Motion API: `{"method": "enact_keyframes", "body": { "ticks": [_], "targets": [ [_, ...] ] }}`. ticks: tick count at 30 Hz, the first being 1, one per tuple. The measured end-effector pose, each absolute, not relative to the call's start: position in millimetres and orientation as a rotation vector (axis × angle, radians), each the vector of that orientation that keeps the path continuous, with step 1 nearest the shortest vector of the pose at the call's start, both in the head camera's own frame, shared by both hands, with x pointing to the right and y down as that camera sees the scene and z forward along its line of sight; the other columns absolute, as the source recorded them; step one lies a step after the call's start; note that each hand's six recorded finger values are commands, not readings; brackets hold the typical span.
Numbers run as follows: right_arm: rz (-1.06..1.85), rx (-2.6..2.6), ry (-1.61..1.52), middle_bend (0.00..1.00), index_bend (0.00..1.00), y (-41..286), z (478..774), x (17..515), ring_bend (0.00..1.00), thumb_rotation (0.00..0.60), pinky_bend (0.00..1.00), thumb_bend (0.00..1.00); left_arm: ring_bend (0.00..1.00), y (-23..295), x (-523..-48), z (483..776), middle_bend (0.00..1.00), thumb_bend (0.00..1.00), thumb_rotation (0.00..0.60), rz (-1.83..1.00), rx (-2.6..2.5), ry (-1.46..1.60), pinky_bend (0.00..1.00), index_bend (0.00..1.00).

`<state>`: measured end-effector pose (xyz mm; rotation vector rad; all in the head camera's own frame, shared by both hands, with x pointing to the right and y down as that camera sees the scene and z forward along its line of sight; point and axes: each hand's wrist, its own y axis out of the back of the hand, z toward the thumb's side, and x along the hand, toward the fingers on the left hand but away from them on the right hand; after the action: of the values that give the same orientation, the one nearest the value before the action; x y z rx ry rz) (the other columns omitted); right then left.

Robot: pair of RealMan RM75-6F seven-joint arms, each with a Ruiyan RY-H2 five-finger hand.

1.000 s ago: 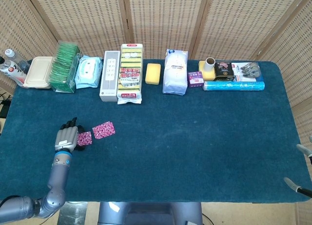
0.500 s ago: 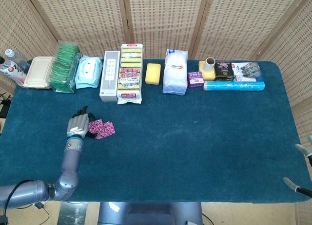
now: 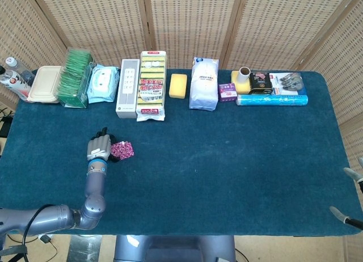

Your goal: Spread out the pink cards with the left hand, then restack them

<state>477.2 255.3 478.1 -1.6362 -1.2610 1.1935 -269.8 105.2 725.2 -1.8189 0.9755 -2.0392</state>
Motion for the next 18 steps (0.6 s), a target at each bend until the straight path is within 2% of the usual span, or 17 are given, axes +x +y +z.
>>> {"method": "enact_keyframes", "body": {
  "ticks": [8,18],
  "targets": [
    [1.191,-1.64,-1.26,0.0,0.16,256,478,477,0.0,0.6,0.0,0.0,0.0,104,-269,727,0.0,0.27,0.6,-2.035,-1.829,1.011,0.12,0.37],
    [1.189,-1.648,-1.256,0.0,0.16,256,478,475,0.0,0.6,0.0,0.0,0.0,104,-254,731,0.0,0.27,0.6,-1.995,-1.882,1.012,0.12,0.36]
  ]
}}
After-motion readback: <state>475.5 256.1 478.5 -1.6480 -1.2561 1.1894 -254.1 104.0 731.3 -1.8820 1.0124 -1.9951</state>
